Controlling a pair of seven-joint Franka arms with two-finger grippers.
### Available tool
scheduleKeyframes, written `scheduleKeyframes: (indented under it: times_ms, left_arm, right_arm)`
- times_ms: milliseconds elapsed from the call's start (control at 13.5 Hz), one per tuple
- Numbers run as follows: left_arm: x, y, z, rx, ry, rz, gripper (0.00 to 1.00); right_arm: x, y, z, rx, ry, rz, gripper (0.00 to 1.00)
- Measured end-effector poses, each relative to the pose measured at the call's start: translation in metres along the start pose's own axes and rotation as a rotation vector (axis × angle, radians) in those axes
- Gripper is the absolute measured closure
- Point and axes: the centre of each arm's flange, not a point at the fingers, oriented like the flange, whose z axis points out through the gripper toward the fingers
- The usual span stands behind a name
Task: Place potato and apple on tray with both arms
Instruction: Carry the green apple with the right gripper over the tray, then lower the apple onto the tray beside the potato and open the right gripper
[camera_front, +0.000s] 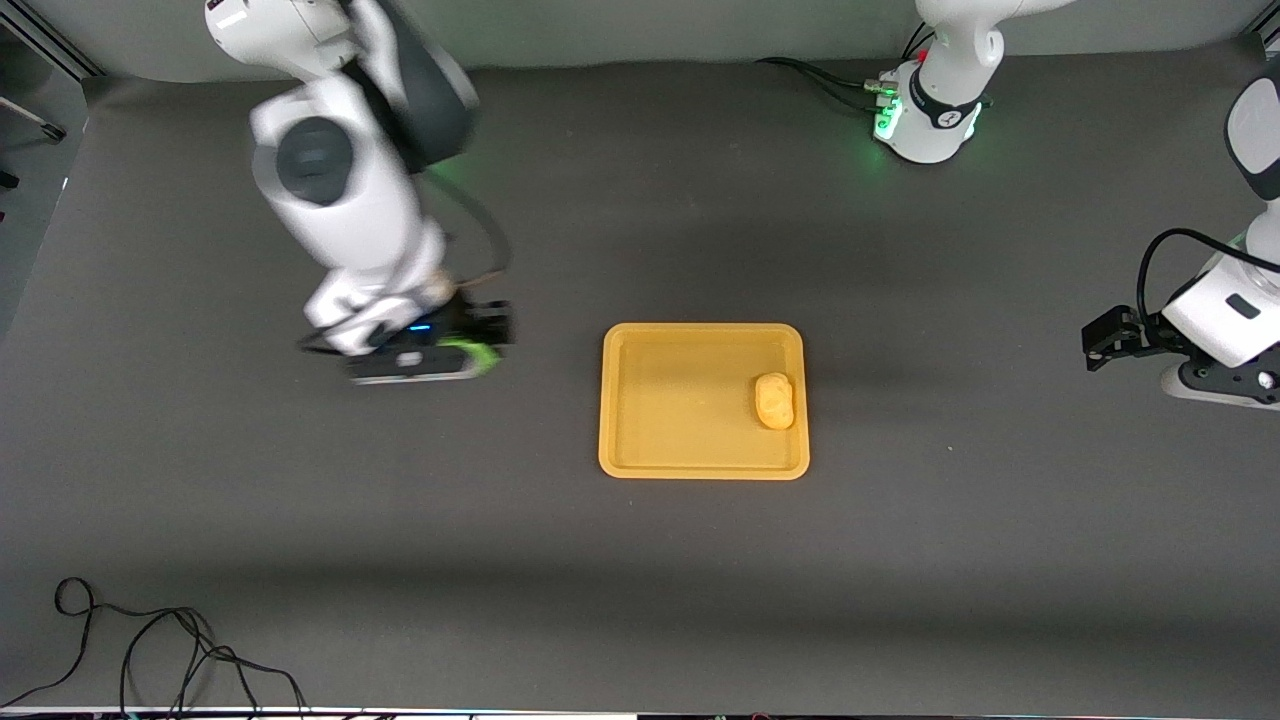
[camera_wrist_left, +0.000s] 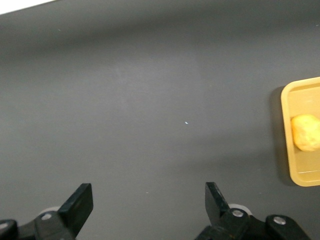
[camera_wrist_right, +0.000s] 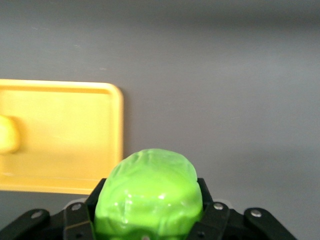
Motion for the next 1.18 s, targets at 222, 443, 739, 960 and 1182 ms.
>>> scheduleKeyframes:
  times_ms: [222, 443, 739, 960, 1182]
  left_arm:
    - [-0.019, -0.022, 0.005, -0.056, -0.009, -0.048, 0.00]
    - [-0.029, -0.026, 0.005, -0.046, 0.004, -0.023, 0.00]
    - [-0.032, -0.028, 0.005, -0.025, 0.001, -0.017, 0.00]
    - [-0.033, -0.026, 0.009, -0.024, -0.009, -0.011, 0.00]
    - [-0.035, -0.021, 0.022, -0.028, -0.031, -0.004, 0.00]
  right_arm:
    - [-0.022, -0.101, 0.053, -0.010, -0.014, 0.096, 0.28]
    - [-0.031, -0.155, 0.111, -0.015, -0.016, 0.147, 0.28]
    - [-0.044, -0.191, 0.180, 0.019, 0.010, 0.167, 0.28]
    - [-0.060, -0.210, 0.241, 0.042, 0.035, 0.166, 0.28]
    - [-0.068, -0.212, 0.290, 0.031, 0.054, 0.150, 0.28]
